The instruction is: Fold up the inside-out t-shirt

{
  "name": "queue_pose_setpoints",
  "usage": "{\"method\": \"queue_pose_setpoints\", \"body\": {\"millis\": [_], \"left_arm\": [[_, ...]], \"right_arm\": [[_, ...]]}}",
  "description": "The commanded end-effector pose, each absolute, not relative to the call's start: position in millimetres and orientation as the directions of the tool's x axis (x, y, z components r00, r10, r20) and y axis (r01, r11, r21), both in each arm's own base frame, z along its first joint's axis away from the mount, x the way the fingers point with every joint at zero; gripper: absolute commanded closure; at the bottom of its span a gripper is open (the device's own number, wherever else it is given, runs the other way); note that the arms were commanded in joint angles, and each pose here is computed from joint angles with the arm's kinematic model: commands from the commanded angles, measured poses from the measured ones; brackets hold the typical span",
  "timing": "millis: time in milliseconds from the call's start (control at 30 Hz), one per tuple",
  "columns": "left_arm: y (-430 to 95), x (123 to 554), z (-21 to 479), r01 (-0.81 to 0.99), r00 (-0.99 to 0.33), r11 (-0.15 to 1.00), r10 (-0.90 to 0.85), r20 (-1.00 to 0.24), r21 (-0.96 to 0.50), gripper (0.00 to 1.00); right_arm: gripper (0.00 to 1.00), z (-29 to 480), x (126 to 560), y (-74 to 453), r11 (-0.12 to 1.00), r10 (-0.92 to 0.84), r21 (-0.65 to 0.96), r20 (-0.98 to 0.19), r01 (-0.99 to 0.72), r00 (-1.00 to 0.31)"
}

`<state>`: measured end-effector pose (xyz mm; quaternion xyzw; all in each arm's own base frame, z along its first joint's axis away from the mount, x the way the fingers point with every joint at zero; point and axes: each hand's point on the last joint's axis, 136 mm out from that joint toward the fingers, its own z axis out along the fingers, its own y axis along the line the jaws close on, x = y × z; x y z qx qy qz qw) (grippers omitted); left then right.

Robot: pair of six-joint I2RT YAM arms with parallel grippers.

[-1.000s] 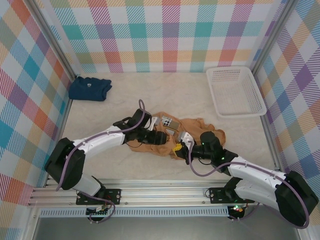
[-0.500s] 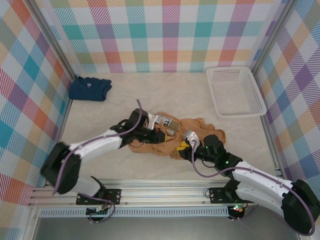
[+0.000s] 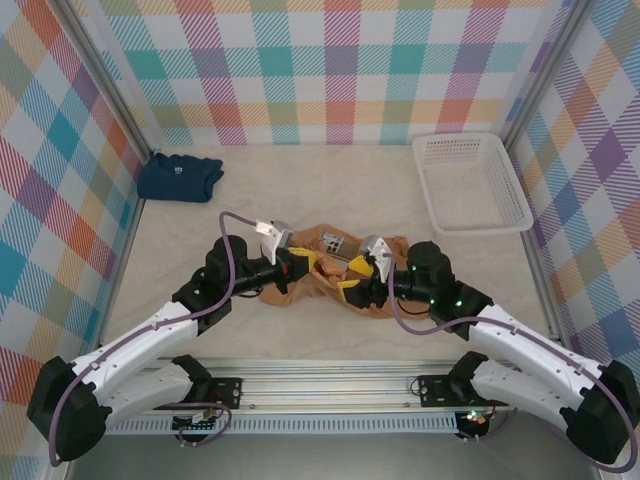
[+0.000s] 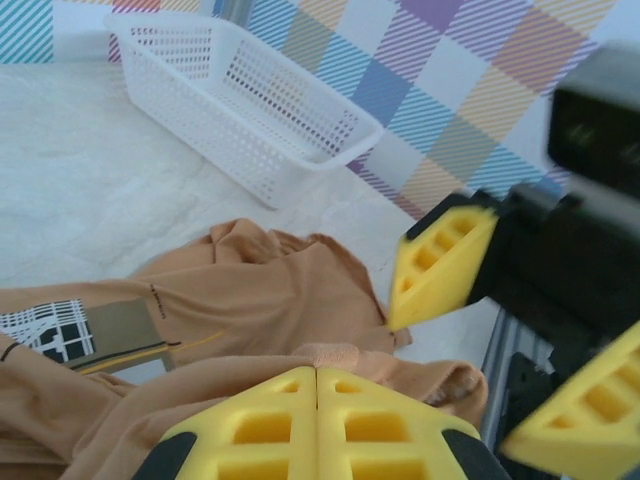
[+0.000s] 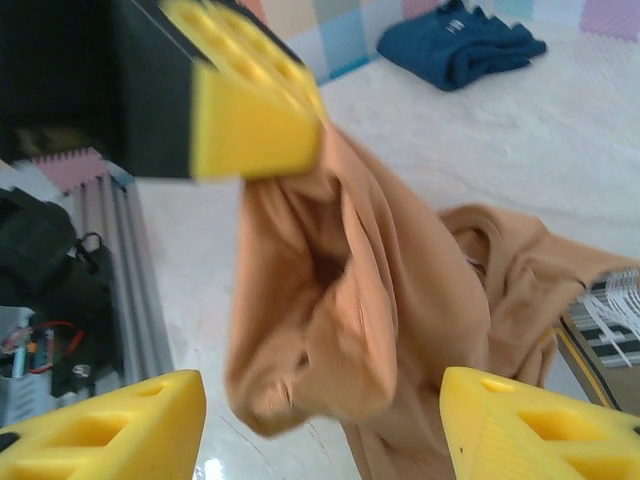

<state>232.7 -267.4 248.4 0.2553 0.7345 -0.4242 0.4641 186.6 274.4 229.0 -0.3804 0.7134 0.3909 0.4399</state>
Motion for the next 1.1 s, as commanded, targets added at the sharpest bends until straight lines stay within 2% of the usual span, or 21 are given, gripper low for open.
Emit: {"method": "queue_pose_setpoints", "body": {"millis": [0, 100, 200, 400, 567, 800, 1067], "left_arm": [[-267.1, 235.8, 264.1, 0.816, -0.322, 0.501, -0.02, -0.947, -0.288, 1.0], [-270.4, 233.6, 262.4, 0.826, -0.327, 0.483, -0.011, -0.945, -0.291, 1.0], [-271.1, 233.4, 259.5, 0.823, -0.337, 0.485, 0.001, -0.941, -0.295, 1.0], [-271.3, 233.4, 256.4, 0.817, -0.349, 0.495, 0.019, -0.937, -0.294, 1.0], [-272.5, 234.2, 251.1, 0.81, -0.368, 0.506, 0.044, -0.929, -0.296, 1.0], [-276.3, 234.9, 245.6, 0.804, -0.396, 0.507, 0.067, -0.916, -0.31, 1.0], [-276.2, 234.6, 242.4, 0.795, -0.418, 0.511, 0.074, -0.905, -0.326, 1.0]], "right_arm": [[0.36, 253.6, 180.4, 281.6, 0.334, -0.195, 0.244, -0.927, -0.91, -0.32], [0.38, 247.9, 194.5, 285.8, 0.375, -0.272, 0.229, -0.899, -0.898, -0.343], [0.44, 232.1, 203.3, 294.0, 0.378, -0.373, 0.234, -0.847, -0.896, -0.379], [0.49, 215.5, 210.4, 301.5, 0.389, -0.442, 0.224, -0.806, -0.893, -0.395], [0.49, 203.2, 211.9, 295.4, 0.424, -0.538, 0.096, -0.774, -0.901, -0.335], [0.46, 184.9, 218.8, 291.2, 0.443, -0.701, -0.189, -0.682, -0.877, -0.207], [0.57, 180.1, 231.6, 290.4, 0.448, -0.767, -0.367, -0.626, -0.815, -0.139]]}}
